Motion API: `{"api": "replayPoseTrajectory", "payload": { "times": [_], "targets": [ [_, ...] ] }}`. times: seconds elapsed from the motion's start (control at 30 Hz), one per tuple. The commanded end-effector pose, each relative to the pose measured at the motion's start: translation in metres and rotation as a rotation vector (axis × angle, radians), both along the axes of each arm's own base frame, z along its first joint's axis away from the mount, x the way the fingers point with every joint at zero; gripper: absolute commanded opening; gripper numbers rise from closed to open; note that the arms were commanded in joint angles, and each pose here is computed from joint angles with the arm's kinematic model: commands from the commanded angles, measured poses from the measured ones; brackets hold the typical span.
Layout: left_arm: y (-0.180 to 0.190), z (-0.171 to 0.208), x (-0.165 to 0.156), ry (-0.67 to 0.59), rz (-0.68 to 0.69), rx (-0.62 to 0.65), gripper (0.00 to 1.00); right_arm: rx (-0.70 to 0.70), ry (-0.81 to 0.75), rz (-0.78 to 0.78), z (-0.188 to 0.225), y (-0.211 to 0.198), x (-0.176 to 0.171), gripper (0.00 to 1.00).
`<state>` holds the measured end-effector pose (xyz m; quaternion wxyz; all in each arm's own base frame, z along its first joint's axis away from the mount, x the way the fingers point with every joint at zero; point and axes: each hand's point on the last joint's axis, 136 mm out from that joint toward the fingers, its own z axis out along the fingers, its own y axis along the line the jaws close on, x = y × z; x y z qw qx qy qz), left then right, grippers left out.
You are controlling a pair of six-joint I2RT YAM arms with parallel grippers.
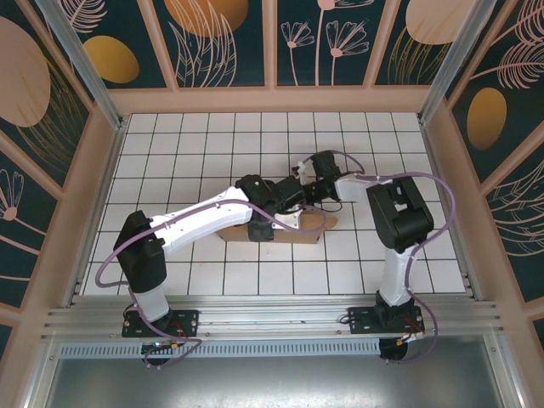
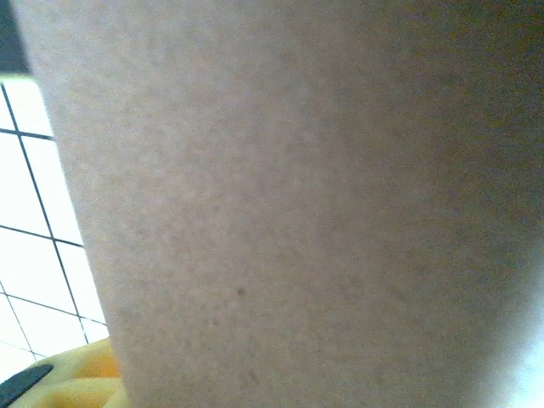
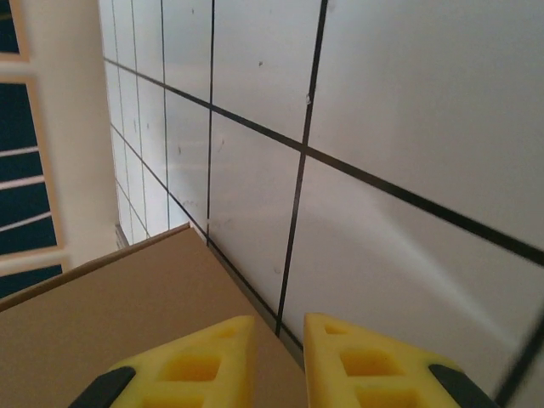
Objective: Fold the paper box
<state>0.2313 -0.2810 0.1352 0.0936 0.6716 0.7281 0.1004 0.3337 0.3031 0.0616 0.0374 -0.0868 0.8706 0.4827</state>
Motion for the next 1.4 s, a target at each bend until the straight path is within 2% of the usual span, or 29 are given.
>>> {"api": "replayPoseTrajectory", "payload": {
  "times": [0.0, 0.2, 0.43, 0.57, 0.63, 1.07, 1.37],
  "targets": [
    [-0.013, 0.001, 0.004, -0.006, -0.006, -0.029, 0.56, 0.017, 0.016, 0.146, -0.005, 0.021, -0.022, 0.22],
    [-0.017, 0.007, 0.019, -0.078, 0.003, -0.028, 0.65, 0.031, 0.027, 0.143, -0.009, 0.028, -0.021, 0.22],
    [-0.021, 0.023, 0.028, -0.137, 0.006, -0.061, 0.85, 0.031, 0.005, 0.131, -0.007, 0.026, -0.016, 0.22],
    [-0.023, 0.030, 0.031, -0.160, 0.008, -0.077, 0.90, 0.015, -0.025, 0.119, -0.003, 0.023, -0.009, 0.22],
    [-0.022, 0.035, 0.033, -0.175, 0.011, -0.085, 0.98, 0.005, -0.037, 0.108, -0.002, 0.020, -0.007, 0.22],
    [-0.021, 0.059, 0.048, -0.293, 0.025, -0.114, 0.99, 0.015, -0.071, 0.100, 0.004, 0.017, 0.001, 0.27],
    [-0.022, 0.072, 0.047, -0.310, 0.034, -0.153, 0.99, 0.027, -0.114, 0.127, 0.017, 0.020, 0.005, 0.33]
  ]
}}
